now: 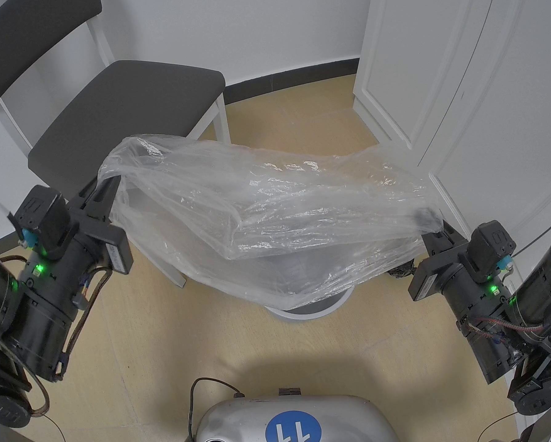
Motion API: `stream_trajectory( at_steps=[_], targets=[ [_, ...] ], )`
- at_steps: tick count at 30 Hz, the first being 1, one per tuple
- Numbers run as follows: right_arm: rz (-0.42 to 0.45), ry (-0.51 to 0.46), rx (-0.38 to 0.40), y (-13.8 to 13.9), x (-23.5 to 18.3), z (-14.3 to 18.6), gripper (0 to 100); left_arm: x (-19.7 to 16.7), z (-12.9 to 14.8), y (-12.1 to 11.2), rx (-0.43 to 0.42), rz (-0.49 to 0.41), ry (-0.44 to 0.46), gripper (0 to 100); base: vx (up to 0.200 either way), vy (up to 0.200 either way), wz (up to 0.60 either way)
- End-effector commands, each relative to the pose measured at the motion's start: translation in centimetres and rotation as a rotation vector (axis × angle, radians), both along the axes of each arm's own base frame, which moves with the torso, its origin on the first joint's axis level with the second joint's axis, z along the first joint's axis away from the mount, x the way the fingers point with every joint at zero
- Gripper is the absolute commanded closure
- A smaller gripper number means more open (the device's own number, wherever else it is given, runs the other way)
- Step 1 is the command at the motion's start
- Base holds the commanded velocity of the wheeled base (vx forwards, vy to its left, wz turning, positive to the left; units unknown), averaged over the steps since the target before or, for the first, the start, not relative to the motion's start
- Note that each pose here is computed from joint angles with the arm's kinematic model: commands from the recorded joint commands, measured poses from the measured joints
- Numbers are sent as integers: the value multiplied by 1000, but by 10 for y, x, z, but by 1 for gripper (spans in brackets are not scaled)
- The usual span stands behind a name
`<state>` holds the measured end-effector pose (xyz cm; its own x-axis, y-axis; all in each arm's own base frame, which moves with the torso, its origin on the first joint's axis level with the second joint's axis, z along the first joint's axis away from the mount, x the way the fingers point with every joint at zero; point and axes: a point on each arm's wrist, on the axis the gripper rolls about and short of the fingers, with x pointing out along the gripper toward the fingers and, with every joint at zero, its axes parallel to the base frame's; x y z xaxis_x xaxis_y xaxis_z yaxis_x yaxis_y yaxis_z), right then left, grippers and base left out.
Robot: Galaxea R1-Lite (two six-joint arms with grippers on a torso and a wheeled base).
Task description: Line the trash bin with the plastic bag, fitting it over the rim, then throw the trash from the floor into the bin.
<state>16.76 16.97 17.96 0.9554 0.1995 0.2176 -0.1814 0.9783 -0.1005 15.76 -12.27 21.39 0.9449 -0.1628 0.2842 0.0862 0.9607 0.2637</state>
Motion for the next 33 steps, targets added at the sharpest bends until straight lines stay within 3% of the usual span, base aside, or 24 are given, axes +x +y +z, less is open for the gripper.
stream_trajectory(
  at_steps=[1,15,23,33],
  targets=[
    [-15,-23,5,-8,-7,5,100,-17,4,14,15,11,-36,100,0,0,0],
    [-105,-27,4,-32,-2,6,100,-14,3,17,-2,29,-23,100,0,0,0],
    [-111,-17,-15,-35,-3,3,100,-13,5,20,-18,41,-28,100,0,0,0],
    [-158,7,-88,-47,-3,-6,100,-8,2,28,-9,88,-21,100,0,0,0]
  ],
)
